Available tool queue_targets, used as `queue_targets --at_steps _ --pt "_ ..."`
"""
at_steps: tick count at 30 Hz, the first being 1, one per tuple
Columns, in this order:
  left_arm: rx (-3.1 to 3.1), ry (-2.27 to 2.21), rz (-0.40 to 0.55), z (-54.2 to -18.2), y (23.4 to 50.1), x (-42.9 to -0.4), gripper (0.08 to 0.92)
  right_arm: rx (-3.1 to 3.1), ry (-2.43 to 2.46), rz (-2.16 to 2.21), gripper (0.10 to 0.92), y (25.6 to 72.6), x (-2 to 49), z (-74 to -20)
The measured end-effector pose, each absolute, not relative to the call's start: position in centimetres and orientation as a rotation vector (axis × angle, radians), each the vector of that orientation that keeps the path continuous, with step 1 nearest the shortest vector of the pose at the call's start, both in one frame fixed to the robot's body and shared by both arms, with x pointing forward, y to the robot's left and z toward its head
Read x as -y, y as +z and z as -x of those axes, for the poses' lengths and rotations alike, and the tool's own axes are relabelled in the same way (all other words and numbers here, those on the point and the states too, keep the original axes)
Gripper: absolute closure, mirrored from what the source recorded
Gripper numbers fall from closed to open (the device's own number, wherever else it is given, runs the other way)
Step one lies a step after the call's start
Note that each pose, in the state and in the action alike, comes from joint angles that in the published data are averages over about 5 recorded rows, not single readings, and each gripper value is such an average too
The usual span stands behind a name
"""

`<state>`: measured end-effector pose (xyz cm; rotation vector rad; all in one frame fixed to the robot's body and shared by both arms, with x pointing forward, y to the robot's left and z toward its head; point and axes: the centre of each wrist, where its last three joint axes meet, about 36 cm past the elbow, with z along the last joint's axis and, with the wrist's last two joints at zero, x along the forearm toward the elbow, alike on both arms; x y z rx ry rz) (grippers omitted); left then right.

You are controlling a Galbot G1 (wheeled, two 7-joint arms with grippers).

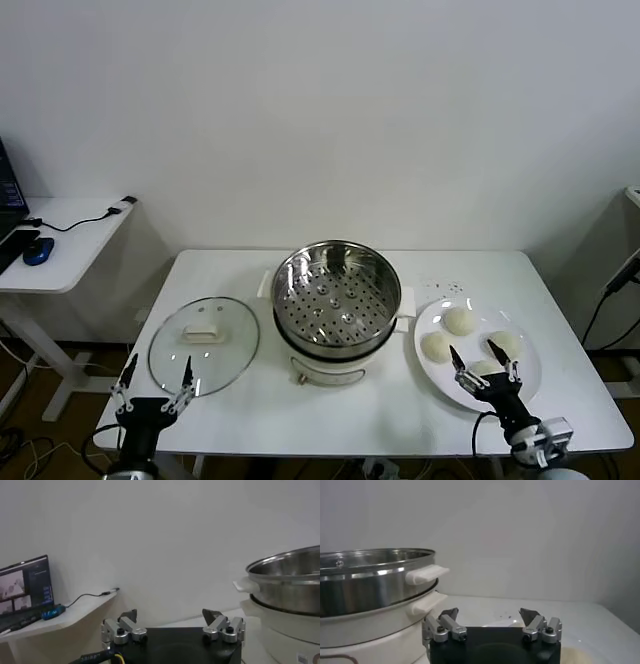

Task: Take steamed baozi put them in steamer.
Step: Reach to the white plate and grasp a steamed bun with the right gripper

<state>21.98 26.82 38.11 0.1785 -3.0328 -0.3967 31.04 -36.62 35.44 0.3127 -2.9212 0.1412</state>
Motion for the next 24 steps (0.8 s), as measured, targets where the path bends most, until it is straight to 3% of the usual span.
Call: queue_targets --at_steps 9,24 --pt "3.042 -0.398 -0.181 -22.1 38.2 -27.1 0.177 2.684 0.531 -0.597 0.2 39.0 41.4 -35.6" --pt "3.039 -0.374 -0.181 -22.4 38.1 -27.1 0.177 2.009 1.142 -0.964 0.2 47.2 48.1 -48.3"
